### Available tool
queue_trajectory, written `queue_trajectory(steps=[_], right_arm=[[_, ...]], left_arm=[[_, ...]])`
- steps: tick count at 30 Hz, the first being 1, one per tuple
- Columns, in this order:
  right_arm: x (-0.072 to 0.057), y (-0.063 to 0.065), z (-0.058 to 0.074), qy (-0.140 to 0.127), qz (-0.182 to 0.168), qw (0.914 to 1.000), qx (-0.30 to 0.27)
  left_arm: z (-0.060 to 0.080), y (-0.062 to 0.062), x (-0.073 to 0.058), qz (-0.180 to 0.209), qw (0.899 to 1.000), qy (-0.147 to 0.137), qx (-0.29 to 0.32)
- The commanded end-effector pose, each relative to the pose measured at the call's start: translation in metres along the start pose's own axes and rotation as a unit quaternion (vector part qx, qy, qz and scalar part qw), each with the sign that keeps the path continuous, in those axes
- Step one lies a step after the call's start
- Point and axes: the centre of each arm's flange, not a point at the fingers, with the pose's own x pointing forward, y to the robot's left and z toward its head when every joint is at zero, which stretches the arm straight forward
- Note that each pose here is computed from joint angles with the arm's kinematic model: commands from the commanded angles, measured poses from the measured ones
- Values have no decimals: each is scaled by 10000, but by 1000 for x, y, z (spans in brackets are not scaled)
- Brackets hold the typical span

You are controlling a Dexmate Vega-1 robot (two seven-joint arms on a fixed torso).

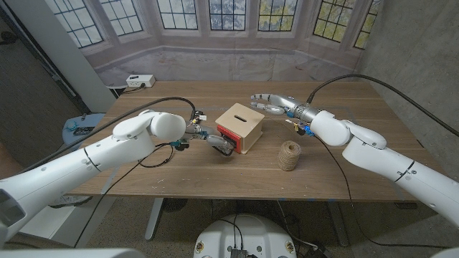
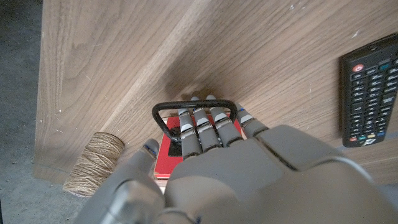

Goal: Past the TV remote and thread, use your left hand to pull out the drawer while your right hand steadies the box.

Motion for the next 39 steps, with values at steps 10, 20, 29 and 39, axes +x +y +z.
queue_trajectory(steps=[10, 20, 29, 39], right_arm=[[1, 8, 19, -161, 256, 9988, -398], [5, 15, 27, -231, 435, 9966, -655], [11, 27, 30, -216, 619, 9937, -909], [17, 37, 31, -190, 769, 9912, -1063]], left_arm=[[5, -6, 0, -20, 9999, 16, -125], [4, -6, 0, -35, 9999, 23, -121], [3, -6, 1, -50, 9999, 25, -152], [4, -5, 4, -48, 9999, -7, -141]])
